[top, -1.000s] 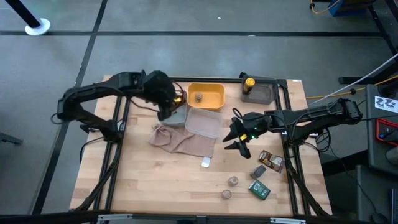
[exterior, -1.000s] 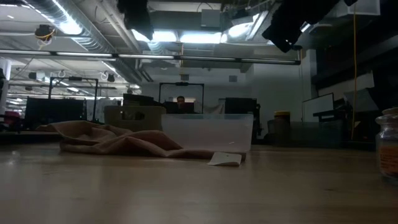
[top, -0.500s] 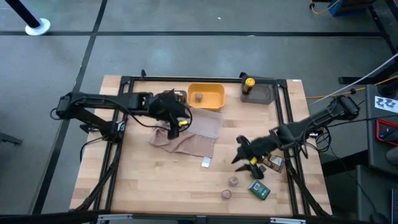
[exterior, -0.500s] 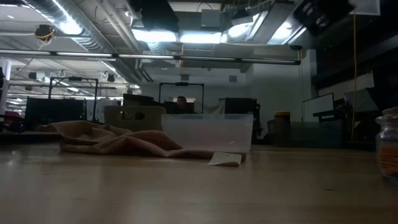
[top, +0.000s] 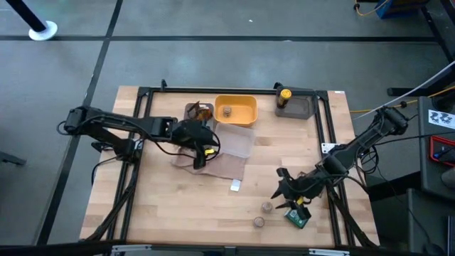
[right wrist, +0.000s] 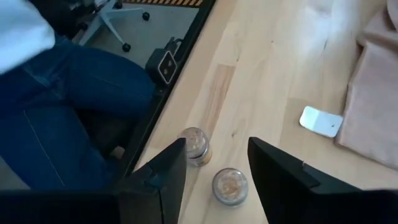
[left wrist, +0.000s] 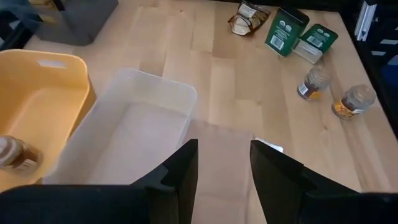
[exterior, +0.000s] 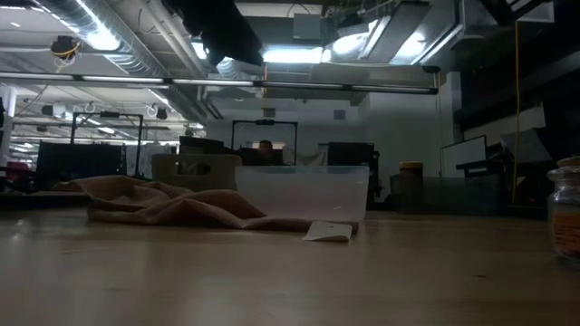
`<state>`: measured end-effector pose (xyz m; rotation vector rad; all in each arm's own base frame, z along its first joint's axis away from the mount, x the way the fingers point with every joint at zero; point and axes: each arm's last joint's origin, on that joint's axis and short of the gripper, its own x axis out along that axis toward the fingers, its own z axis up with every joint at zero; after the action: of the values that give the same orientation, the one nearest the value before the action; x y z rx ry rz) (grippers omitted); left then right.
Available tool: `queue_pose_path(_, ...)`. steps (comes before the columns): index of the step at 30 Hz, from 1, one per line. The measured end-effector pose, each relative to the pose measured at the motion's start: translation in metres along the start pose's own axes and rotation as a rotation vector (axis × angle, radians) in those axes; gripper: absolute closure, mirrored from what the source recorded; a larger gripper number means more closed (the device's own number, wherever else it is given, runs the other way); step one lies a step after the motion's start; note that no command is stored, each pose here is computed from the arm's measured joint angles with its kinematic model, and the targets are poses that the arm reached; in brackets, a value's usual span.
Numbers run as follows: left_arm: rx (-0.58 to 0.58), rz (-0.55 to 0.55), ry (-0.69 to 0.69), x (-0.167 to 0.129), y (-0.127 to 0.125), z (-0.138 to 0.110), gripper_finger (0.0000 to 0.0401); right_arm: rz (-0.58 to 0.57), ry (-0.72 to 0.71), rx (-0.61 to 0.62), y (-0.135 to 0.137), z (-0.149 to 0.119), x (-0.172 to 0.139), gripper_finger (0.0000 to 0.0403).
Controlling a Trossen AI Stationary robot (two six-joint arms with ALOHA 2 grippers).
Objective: Sort spices by type
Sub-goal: Put the right brown seasoning bottle into the yellow bin
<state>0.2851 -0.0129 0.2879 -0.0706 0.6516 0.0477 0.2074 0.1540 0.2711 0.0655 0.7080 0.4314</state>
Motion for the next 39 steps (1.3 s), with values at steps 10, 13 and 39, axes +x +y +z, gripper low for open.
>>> queue_pose_path(10, 0.002, -0.046, -0.084, 0.011, -0.012, -0.013, 0.0271, -0.03, 0.033, 0.059, -0.001, -0.004, 0.01, 0.023)
queue_pose_path(13, -0.01, -0.051, -0.072, 0.013, -0.014, -0.018, 0.0271, -0.049, 0.076, 0.055, -0.002, -0.008, 0.023, 0.023)
queue_pose_path(39, -0.036, -0.05, -0.066, 0.017, -0.014, -0.027, 0.0271, -0.099, 0.278, 0.107, -0.01, -0.035, 0.079, 0.013)
